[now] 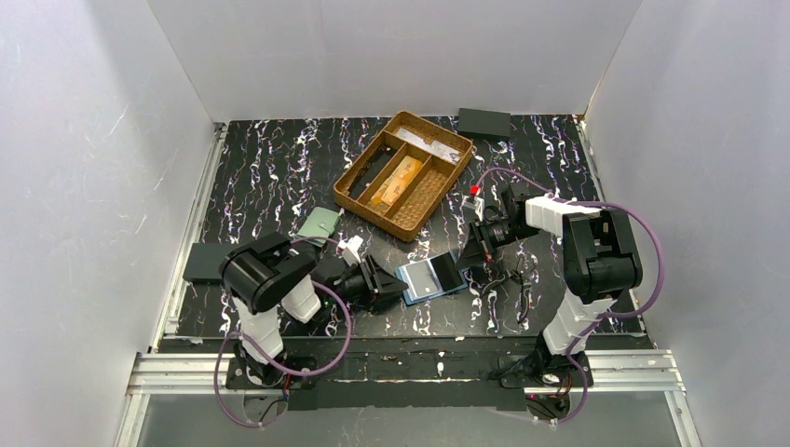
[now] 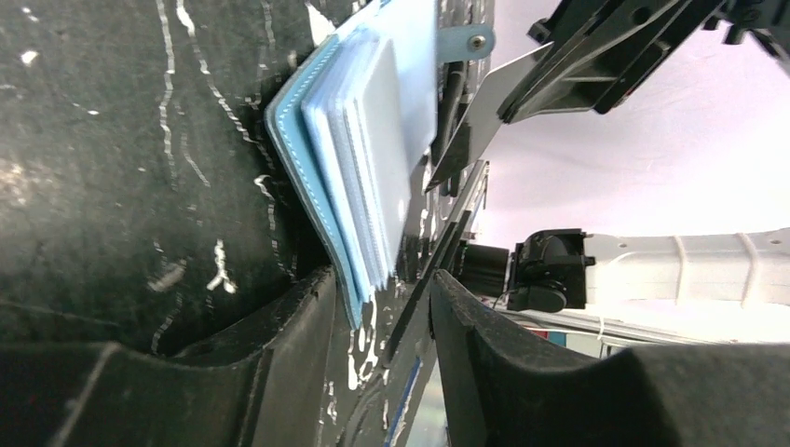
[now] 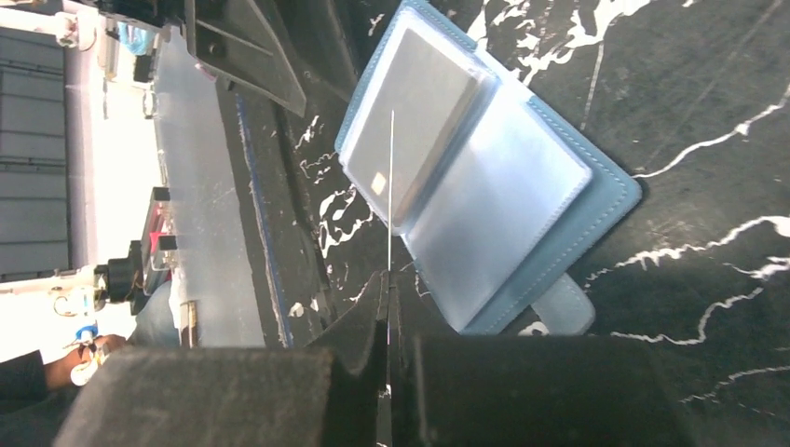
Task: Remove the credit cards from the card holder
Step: Remove the credit card from the card holder.
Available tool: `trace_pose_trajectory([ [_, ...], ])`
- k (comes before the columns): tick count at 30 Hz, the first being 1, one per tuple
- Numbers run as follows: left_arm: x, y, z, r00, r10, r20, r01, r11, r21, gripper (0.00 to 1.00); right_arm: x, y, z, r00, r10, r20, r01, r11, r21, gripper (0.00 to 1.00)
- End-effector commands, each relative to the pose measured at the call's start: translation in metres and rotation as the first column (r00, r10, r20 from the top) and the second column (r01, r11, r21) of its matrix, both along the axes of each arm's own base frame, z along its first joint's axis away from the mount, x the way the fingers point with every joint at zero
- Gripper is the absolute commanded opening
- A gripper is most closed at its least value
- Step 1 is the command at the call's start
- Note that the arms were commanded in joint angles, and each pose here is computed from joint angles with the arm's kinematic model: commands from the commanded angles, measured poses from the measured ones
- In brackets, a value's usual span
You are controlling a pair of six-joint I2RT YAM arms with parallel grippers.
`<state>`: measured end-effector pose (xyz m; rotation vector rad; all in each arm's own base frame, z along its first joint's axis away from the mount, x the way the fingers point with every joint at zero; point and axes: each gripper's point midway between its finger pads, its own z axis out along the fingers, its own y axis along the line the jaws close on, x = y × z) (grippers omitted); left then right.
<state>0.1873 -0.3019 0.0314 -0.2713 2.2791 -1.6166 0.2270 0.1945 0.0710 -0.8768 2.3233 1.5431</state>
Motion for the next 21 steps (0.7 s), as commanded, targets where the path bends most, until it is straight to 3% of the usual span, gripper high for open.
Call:
trace_pose_trajectory([
  [1, 0.005, 0.005, 0.025, 0.996, 0.032, 0.080, -0.030, 0.999, -0.023, 0.43, -0.001, 0.005, 0.031, 0.998, 0.029, 0.061, -0.036, 0.993, 0.108, 0.01],
  [11, 0.005, 0.005, 0.073, 0.962, 0.032, 0.270, -0.028, 0.999, -0.019, 0.52, -0.009, 0.009, 0.056, 0.994, 0.050, 0.102, -0.068, 0.980, 0.187, 0.01],
  [16, 0.006, -0.010, 0.086, 0.929, -0.011, 0.369, -0.001, 1.000, 0.031, 0.73, -0.012, 0.010, 0.063, 0.993, 0.051, 0.110, -0.075, 0.972, 0.223, 0.01],
  [21, 0.008, -0.045, 0.094, 0.922, -0.086, 0.378, 0.087, 0.996, 0.015, 0.74, -0.013, 0.012, 0.067, 0.993, 0.050, 0.102, -0.074, 0.967, 0.244, 0.01],
])
